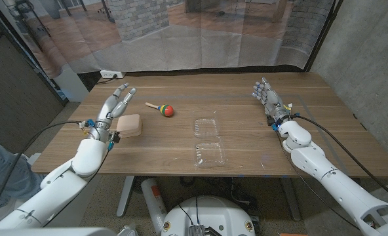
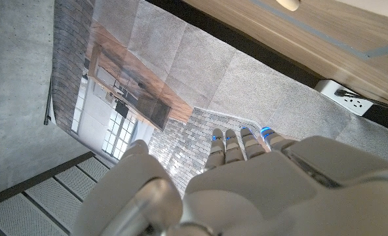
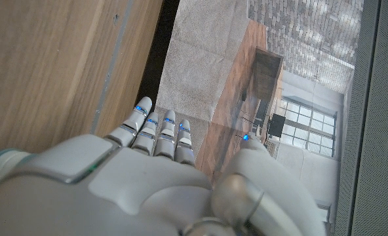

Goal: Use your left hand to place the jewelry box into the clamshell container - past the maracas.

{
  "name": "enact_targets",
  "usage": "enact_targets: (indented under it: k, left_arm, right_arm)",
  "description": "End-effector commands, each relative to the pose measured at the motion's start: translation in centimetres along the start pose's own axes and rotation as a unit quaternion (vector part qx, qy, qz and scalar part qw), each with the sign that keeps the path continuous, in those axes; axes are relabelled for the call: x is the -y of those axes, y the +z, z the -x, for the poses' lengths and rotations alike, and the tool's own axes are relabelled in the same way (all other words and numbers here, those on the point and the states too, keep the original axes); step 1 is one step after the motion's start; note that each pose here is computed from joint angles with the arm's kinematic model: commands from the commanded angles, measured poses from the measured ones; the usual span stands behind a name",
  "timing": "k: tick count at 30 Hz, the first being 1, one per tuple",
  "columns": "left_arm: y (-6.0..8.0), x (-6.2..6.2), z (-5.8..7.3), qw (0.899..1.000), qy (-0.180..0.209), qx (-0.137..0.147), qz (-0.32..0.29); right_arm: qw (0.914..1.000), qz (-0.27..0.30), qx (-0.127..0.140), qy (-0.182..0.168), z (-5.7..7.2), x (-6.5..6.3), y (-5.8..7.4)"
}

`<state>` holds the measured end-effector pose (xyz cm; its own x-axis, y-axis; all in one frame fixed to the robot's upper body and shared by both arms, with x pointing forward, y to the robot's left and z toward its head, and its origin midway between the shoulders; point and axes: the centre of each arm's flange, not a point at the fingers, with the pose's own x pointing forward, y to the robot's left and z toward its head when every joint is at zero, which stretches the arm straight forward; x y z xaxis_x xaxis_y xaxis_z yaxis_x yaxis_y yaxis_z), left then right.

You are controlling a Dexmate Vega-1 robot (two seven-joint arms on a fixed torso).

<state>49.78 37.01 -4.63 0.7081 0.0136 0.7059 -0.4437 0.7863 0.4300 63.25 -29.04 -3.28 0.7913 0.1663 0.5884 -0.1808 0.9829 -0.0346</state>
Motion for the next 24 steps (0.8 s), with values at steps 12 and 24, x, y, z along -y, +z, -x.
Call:
enact_targets:
  k: [12,24]
  left_arm:
    - [-2.0,-1.5,1.3,0.998,0.015,-0.031,-0.057]
    - [-2.1,-1.4,-0.2,0.995,0.010,-0.034,-0.093]
  right_arm:
    - [0.9999,0.006,-0.011,0.011,-1.1,-1.0,-0.1]
    - [0.9999,0.003,-0.013,0.011,-1.8,-1.3,-0.5]
